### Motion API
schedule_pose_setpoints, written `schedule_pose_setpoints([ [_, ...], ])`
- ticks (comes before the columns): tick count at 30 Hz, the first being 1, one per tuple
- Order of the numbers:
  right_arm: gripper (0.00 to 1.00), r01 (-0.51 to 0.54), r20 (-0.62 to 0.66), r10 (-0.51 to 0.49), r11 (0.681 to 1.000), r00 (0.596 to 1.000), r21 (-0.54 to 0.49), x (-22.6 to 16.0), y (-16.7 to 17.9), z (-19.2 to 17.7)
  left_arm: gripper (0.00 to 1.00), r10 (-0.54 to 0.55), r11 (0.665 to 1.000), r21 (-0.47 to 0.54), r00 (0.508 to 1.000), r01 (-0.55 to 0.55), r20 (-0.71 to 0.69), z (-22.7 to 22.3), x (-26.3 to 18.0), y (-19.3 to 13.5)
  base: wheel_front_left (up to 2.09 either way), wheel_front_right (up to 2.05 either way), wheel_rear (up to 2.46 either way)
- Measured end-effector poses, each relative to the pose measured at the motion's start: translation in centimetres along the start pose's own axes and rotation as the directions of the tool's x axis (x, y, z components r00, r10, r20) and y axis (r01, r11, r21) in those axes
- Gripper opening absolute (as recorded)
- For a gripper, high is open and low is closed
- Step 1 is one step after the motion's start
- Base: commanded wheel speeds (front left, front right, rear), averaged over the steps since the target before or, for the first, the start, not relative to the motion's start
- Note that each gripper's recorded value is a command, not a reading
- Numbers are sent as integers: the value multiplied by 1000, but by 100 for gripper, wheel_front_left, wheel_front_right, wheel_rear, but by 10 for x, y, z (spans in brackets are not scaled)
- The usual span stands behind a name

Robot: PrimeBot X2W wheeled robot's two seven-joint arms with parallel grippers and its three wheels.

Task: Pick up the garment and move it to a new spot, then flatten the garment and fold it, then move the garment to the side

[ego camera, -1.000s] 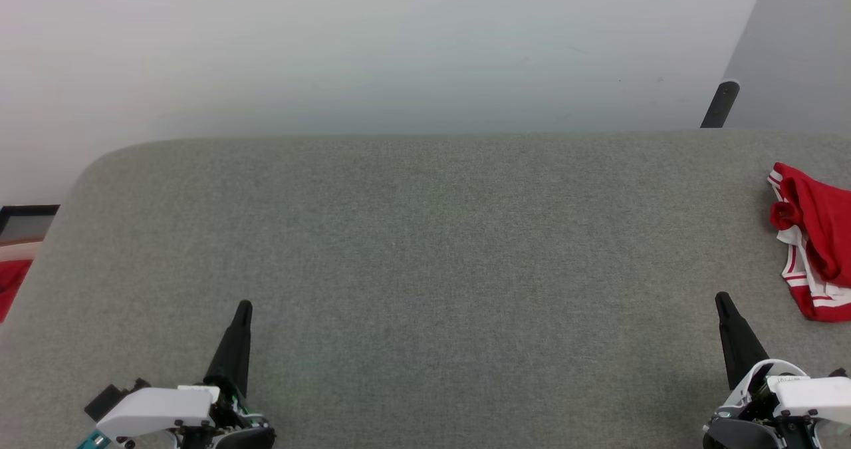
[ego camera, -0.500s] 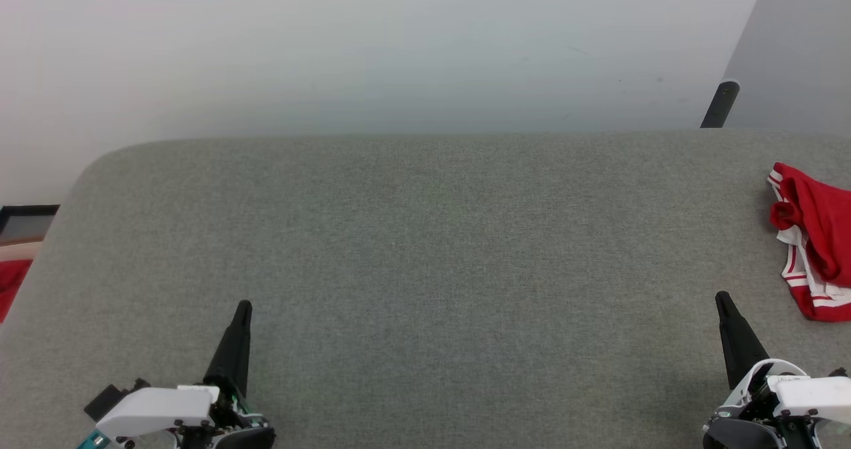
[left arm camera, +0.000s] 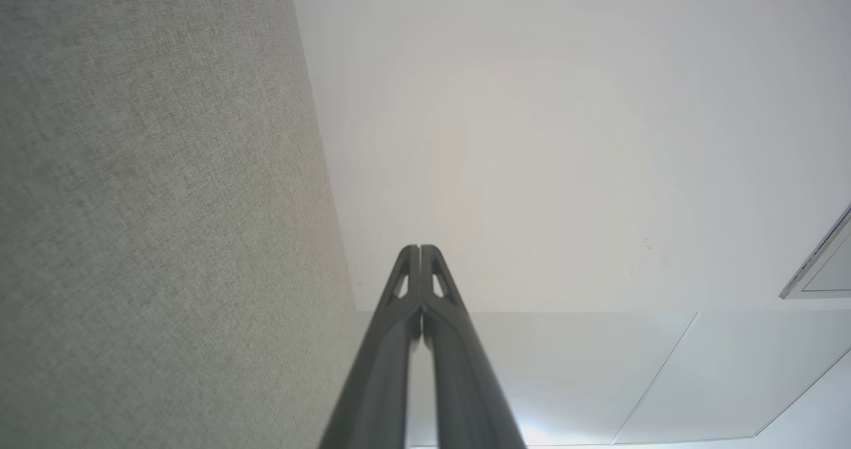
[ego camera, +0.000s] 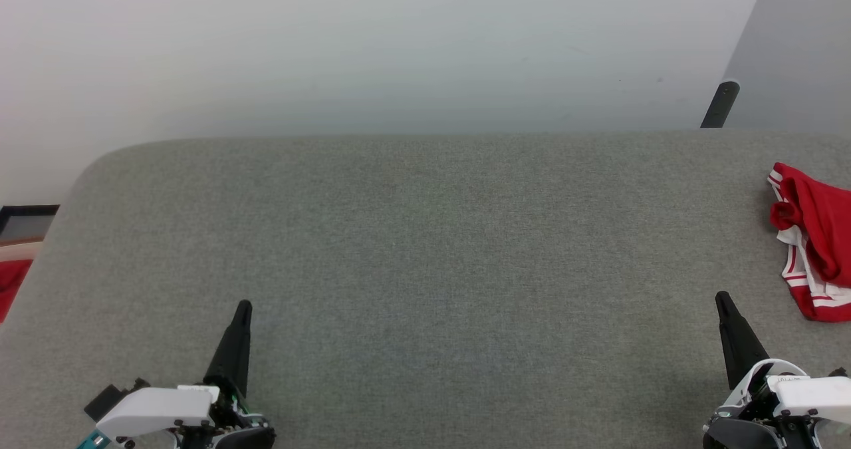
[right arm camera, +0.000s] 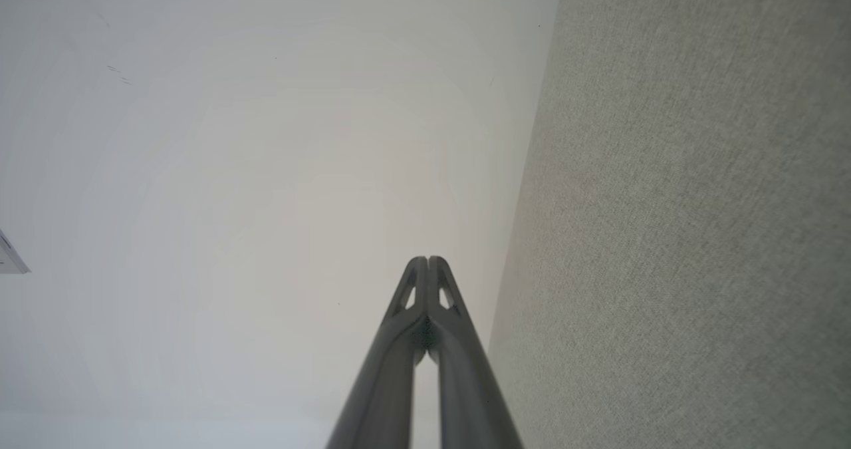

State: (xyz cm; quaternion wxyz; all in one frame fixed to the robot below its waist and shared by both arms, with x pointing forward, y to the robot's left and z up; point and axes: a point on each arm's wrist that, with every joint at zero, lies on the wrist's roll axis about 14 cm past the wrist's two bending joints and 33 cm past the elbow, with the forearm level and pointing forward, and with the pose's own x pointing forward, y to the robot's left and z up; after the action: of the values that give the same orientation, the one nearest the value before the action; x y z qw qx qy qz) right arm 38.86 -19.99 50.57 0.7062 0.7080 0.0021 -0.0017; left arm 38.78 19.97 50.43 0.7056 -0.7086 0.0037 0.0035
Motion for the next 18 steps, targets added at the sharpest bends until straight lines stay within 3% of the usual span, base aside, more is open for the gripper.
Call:
schedule_pose_setpoints([
  [18, 0, 0, 0, 0, 1000, 1000, 0, 0, 0, 0, 0, 0, 1000, 0, 1000, 0, 0, 0, 0, 0, 0, 0, 0],
])
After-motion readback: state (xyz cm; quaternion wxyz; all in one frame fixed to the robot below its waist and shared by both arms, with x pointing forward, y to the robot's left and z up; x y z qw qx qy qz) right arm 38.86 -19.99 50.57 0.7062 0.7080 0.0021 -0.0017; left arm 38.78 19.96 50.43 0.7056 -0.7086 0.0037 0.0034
